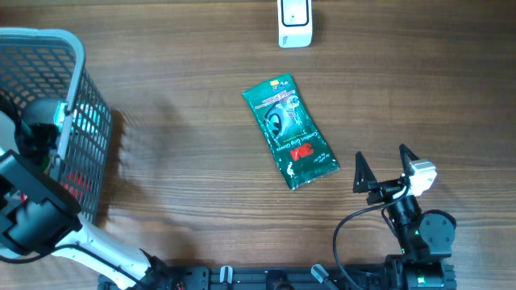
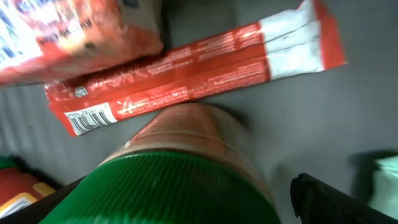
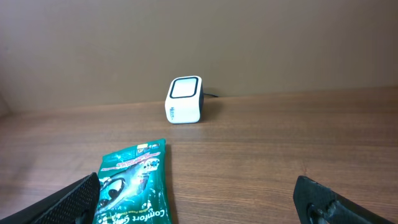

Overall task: Scan the item barcode
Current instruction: 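Reach the left gripper into the basket and grasp the green-lidded jar, then carry the jar out and set it beside the glove pack, then reach into the basket and grasp the red-yellow sauce bottle with left gripper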

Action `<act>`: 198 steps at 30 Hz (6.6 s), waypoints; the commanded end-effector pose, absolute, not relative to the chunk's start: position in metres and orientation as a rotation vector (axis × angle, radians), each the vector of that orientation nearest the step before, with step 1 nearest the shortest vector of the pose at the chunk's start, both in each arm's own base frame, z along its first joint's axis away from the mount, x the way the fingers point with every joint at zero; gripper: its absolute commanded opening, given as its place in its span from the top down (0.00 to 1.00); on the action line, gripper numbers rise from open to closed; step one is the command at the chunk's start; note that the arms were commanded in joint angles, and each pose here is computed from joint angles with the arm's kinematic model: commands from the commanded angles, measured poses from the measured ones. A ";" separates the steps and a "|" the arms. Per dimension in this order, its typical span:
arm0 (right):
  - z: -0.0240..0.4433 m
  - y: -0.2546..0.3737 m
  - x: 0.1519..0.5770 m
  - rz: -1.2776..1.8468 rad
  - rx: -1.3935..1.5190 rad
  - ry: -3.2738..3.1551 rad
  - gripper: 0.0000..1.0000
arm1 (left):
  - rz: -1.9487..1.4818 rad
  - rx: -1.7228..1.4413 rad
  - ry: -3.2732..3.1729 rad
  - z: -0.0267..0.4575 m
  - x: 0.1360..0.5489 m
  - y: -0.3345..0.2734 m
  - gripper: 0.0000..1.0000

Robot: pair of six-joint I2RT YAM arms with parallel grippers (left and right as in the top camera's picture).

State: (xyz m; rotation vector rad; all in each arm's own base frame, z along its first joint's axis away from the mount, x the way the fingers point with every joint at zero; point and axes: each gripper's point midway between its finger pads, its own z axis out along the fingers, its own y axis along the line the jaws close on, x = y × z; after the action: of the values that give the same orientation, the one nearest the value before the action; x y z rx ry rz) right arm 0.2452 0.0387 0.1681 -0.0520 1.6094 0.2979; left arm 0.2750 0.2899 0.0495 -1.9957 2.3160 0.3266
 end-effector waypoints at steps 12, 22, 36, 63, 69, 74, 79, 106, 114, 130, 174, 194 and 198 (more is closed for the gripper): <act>0.168 0.038 0.245 0.298 -0.043 1.608 0.00 | 0.298 -1.955 2.211 0.102 0.270 0.285 0.40; 0.168 0.038 0.245 0.298 -0.043 1.608 0.00 | 0.250 -1.789 1.973 0.226 0.246 0.259 0.40; 0.168 0.038 0.245 0.298 -0.043 1.608 0.00 | -0.436 -1.276 1.934 0.341 0.261 0.112 0.42; 0.168 0.043 0.245 0.313 -0.058 1.609 0.00 | -0.126 -1.229 2.725 0.097 0.355 -0.156 0.42; 0.168 0.043 0.245 0.314 -0.058 1.609 0.00 | 0.008 -1.457 2.704 0.038 0.348 -0.174 0.41; 0.168 0.044 0.244 0.319 -0.064 1.609 0.00 | 0.027 -1.476 2.697 0.022 0.348 -0.182 0.32; 0.168 0.045 0.244 0.319 -0.065 1.609 0.00 | 0.011 -1.415 2.712 0.030 0.349 -0.185 0.00; 0.168 0.045 0.244 0.319 -0.065 1.609 0.00 | -0.190 -1.201 2.018 0.325 0.329 0.008 0.00; 0.168 0.045 0.244 0.320 -0.065 1.609 0.00 | -0.132 -1.286 1.781 0.375 0.272 0.093 0.00; 0.168 0.045 0.244 0.319 -0.065 1.609 0.00 | 0.208 -1.791 1.681 0.319 0.200 0.197 0.00; 0.168 0.045 0.244 0.319 -0.065 1.609 0.00 | 0.231 -2.590 1.735 0.027 0.190 0.205 0.00; 0.168 0.045 0.244 0.319 -0.065 1.609 0.00 | 0.254 -2.399 1.840 0.108 0.200 0.223 0.44; 0.168 0.045 0.244 0.319 -0.065 1.609 0.00 | 0.213 -2.301 1.794 0.176 0.208 0.229 0.43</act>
State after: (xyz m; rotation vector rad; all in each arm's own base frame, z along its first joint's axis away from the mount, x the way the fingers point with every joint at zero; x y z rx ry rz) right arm 0.2442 0.0448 0.1681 -0.0712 1.6098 0.3167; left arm 0.1994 0.2164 0.1152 -2.4294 1.8722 0.2412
